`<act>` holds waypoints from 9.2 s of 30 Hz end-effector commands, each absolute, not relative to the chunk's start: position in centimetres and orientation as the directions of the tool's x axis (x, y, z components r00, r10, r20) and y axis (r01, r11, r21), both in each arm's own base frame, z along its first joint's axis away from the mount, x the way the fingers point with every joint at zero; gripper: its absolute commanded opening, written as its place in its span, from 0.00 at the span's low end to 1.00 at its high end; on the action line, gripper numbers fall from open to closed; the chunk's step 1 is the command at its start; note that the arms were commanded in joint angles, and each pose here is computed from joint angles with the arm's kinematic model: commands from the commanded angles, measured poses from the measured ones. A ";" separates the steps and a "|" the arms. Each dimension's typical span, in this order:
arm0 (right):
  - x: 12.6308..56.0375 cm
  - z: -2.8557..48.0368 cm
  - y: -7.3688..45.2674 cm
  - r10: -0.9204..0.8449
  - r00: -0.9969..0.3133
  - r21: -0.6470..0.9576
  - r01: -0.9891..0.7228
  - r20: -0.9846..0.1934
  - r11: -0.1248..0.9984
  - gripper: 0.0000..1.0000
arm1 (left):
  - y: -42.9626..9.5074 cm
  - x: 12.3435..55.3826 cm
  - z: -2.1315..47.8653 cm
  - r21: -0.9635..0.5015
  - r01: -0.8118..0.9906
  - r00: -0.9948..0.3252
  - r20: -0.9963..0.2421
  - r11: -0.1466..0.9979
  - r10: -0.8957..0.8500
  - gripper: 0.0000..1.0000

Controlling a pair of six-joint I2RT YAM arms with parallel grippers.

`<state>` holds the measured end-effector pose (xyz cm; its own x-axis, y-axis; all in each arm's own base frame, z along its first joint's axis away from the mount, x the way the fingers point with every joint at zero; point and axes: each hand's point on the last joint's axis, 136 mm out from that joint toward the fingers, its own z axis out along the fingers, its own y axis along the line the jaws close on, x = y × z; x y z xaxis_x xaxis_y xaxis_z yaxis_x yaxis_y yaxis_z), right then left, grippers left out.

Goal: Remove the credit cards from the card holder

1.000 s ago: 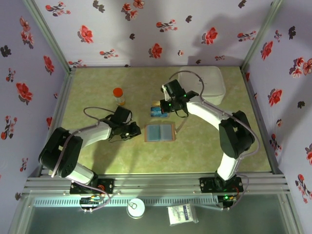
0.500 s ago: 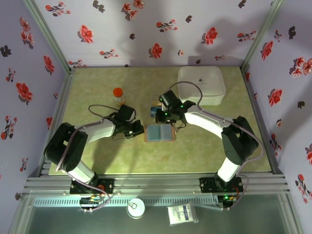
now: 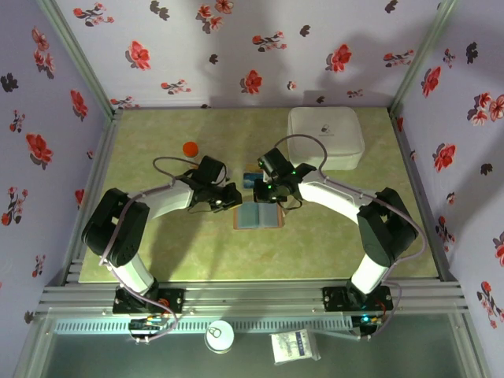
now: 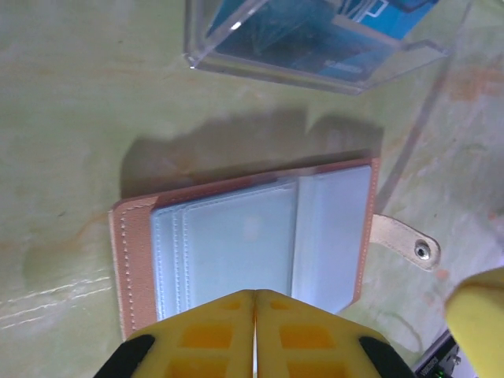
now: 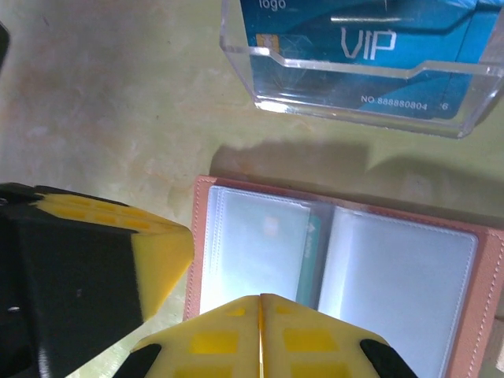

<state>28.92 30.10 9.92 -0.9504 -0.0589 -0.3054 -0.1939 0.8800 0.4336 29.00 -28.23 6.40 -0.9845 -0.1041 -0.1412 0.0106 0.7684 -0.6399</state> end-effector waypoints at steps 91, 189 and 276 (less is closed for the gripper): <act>26.6 2.7 30.3 -0.024 -0.997 0.388 -0.052 -0.077 0.920 0.25 | -24.2 26.8 1.2 -0.397 0.049 -0.993 -0.115 0.916 0.003 0.04; 26.3 3.7 29.1 0.041 -0.995 0.512 -0.010 -0.088 0.859 0.17 | -31.2 27.4 6.0 -0.715 -0.019 -0.981 -0.121 0.699 -0.150 0.19; 26.6 2.6 29.2 0.065 -0.994 0.525 0.011 -0.086 0.851 0.23 | -24.8 25.1 2.9 -0.586 -0.086 -0.988 -0.057 0.806 -0.147 0.13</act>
<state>26.17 29.51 2.49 -0.9956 0.0671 -0.0651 0.0220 0.8449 0.5345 25.41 -25.05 2.25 -0.9895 -0.1345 -0.0530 -0.0786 0.8084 -0.5834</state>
